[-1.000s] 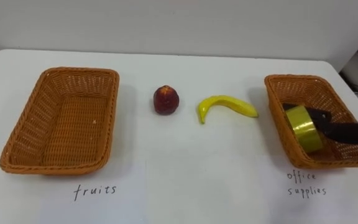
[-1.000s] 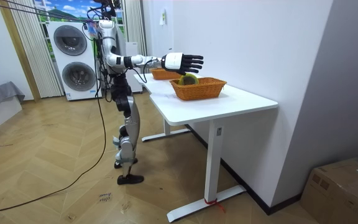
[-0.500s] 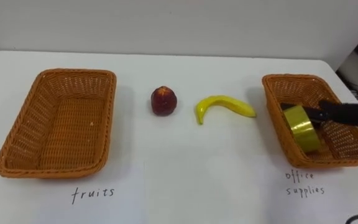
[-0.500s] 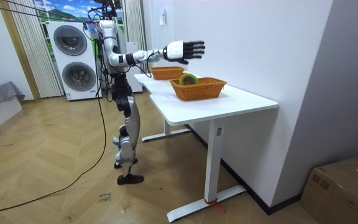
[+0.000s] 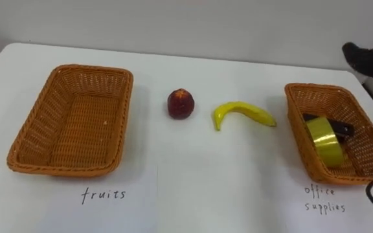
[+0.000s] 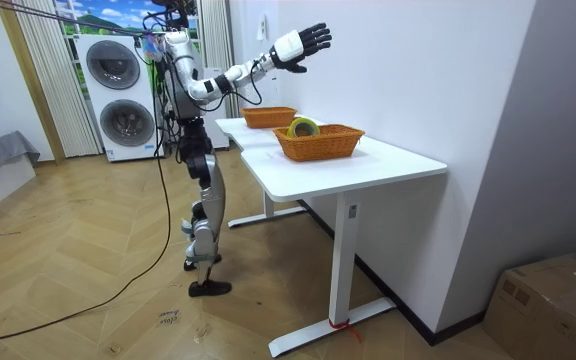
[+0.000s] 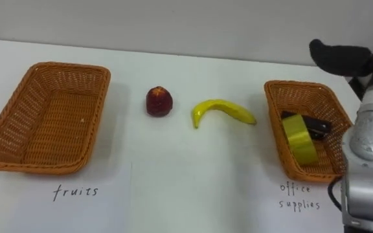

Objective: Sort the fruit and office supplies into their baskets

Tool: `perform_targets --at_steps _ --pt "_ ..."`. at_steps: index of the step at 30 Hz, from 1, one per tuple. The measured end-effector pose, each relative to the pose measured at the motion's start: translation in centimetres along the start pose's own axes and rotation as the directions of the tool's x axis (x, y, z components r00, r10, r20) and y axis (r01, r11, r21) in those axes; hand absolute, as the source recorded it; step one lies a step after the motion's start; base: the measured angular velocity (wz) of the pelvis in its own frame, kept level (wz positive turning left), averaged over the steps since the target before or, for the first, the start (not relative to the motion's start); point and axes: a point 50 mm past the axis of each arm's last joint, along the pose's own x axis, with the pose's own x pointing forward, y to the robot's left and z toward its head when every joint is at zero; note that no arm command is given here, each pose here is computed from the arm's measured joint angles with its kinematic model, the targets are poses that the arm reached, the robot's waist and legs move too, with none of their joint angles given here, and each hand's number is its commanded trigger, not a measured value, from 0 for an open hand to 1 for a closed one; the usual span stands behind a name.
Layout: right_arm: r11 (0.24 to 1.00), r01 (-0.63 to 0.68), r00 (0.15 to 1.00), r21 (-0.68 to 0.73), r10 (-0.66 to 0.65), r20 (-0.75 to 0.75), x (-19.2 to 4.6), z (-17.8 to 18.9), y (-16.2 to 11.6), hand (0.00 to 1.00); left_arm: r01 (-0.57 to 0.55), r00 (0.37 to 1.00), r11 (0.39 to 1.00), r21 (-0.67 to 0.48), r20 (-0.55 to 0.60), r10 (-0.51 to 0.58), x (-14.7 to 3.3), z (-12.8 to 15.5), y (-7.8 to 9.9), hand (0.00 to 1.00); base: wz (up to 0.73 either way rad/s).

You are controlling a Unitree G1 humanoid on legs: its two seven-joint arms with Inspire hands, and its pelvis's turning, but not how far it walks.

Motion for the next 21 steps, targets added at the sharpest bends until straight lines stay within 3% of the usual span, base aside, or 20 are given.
perform_targets --at_steps 10,21 --pt "0.961 -0.276 0.961 -0.014 0.276 0.033 0.5 1.2 4.2 0.0 0.037 0.999 0.998 0.046 -0.011 -0.037 0.0 -0.3 -0.4 0.0 0.12" --pt "0.794 -0.583 0.812 -0.17 0.563 -0.156 -1.1 -2.2 8.1 0.0 0.067 0.998 0.996 0.056 -0.022 -0.066 0.2 0.0 0.4 0.0 0.06"
